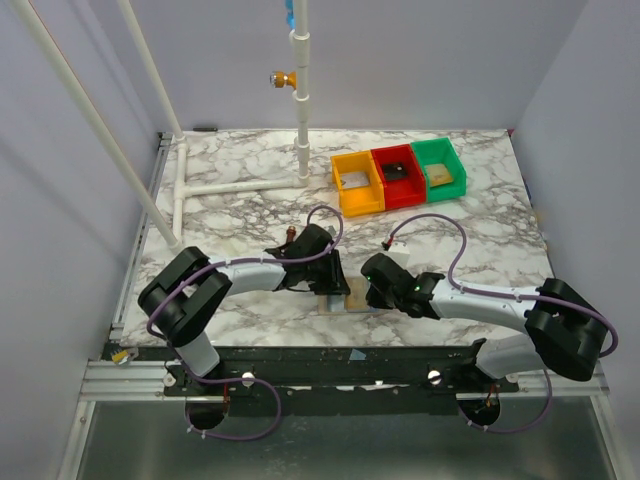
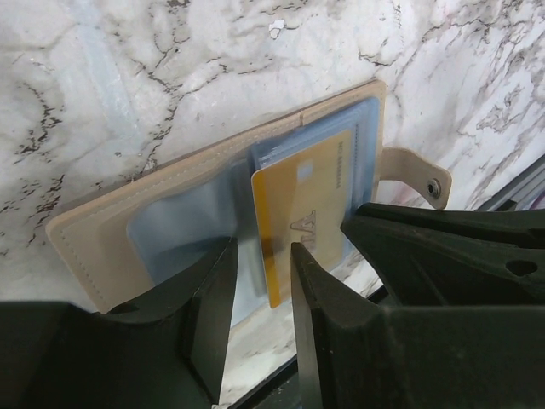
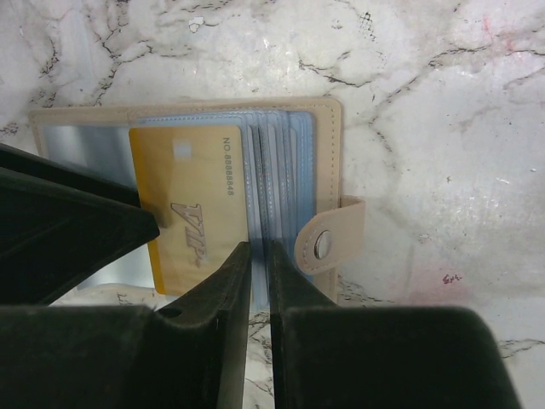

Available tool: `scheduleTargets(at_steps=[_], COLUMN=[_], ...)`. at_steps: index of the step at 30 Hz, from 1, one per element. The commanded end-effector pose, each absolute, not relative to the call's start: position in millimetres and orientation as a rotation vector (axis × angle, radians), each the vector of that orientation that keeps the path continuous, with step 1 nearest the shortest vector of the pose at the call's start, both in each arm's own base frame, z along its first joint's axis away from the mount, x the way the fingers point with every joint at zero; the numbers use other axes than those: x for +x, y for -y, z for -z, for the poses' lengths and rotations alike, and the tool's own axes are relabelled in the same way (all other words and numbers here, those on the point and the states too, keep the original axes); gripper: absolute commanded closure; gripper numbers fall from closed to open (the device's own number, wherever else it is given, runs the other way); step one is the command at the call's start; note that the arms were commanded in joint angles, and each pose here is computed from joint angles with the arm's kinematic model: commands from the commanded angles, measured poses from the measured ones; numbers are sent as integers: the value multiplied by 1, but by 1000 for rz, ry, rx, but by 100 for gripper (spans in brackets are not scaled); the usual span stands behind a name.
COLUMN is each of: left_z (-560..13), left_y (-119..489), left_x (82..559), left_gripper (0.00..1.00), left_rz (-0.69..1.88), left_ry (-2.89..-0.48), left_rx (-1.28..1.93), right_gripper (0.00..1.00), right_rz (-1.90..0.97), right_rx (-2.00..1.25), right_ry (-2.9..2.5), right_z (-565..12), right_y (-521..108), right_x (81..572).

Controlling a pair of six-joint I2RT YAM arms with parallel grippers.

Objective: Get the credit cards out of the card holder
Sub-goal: Remove the credit card from the card holder.

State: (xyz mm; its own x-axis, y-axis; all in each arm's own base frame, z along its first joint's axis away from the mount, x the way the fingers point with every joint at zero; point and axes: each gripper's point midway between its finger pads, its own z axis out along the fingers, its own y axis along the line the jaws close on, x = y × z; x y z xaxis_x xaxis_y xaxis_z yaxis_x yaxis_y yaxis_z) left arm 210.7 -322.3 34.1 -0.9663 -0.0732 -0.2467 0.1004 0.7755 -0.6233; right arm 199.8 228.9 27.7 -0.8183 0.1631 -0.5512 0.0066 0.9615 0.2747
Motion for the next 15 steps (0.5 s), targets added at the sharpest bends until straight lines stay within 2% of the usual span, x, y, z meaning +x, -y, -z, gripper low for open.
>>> scheduleTargets(at_steps=[1, 8, 15], left_z=[-27, -25, -25], left_y=[327, 328, 328], left_x=[206, 203, 201], left_gripper=[67, 70, 80], left_rz=[1051, 1093, 1128], left_ry=[-2715, -2712, -2710], left_rx=[23, 5, -13], right_gripper=[85, 85, 86], right_rz=[-271, -258, -247], right_rx=[101, 99, 100], right_ry=[-2602, -2610, -2605], right_z=[-4, -1, -1], right_y=[-215, -213, -212], right_x=[183, 182, 183])
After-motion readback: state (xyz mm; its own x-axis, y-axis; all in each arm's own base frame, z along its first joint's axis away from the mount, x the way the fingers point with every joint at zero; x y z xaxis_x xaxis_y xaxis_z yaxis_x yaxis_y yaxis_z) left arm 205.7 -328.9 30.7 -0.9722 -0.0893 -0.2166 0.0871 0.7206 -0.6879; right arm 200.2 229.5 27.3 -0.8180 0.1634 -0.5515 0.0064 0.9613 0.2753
